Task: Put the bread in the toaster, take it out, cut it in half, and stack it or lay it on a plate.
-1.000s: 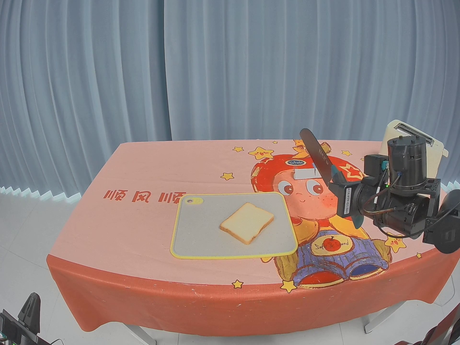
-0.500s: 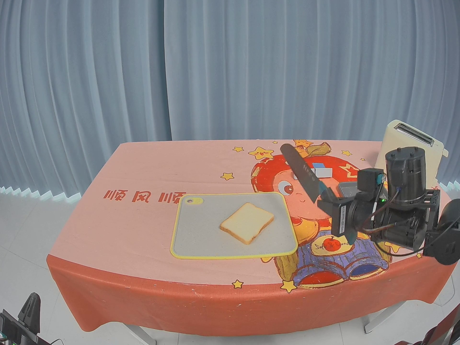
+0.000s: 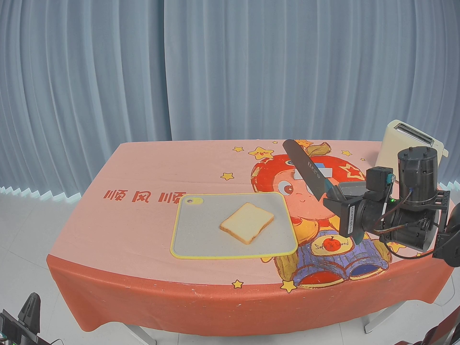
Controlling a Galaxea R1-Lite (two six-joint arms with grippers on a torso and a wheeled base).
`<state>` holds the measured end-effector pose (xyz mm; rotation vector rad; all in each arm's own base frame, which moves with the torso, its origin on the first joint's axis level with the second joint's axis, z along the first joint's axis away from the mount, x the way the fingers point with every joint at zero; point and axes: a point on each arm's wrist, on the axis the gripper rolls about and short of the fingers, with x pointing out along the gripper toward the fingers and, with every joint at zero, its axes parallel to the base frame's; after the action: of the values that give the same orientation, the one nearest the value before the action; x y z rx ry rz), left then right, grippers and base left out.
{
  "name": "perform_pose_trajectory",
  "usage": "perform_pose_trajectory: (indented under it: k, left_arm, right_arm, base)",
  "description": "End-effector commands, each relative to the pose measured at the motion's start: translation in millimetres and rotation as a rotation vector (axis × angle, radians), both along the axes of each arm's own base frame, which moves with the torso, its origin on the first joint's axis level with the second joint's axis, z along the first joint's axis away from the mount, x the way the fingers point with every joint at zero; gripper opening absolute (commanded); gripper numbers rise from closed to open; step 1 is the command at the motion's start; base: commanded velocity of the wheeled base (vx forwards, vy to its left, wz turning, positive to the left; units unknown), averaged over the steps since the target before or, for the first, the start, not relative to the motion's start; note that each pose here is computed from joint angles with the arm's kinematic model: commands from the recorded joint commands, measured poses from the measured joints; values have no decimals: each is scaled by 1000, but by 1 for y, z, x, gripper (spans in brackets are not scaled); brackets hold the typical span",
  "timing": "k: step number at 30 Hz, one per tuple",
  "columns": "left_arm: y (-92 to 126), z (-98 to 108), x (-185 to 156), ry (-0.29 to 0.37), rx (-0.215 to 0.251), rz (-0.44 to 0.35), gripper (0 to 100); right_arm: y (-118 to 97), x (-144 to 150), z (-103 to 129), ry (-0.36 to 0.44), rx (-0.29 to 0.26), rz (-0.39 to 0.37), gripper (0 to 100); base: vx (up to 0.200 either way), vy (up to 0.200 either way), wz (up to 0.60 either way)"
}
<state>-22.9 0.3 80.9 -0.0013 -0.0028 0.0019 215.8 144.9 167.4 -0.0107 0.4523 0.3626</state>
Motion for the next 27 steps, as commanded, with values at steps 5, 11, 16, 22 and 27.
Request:
perform_pose_trajectory:
  k: [5,11,16,22,27]
  left_arm:
    - [0,-5,1,14,0,0,0]
    - [0,-5,1,14,1,0,0]
    - [0,-5,1,13,-2,4,0]
    - [0,-5,1,15,1,-2,0]
    - [0,-5,1,13,15,-17,0]
  right_arm:
    - [7,-4,2,-7,5,31,0]
    - [16,-7,7,-29,2,75,0]
    - [13,-5,7,-14,21,113,0]
    - [11,-8,7,-4,34,160,0]
    - [10,-10,2,5,11,196,0]
  base:
    - [0,0,0]
    - [0,0,0]
    - [0,0,0]
    - [0,0,0]
    - [0,0,0]
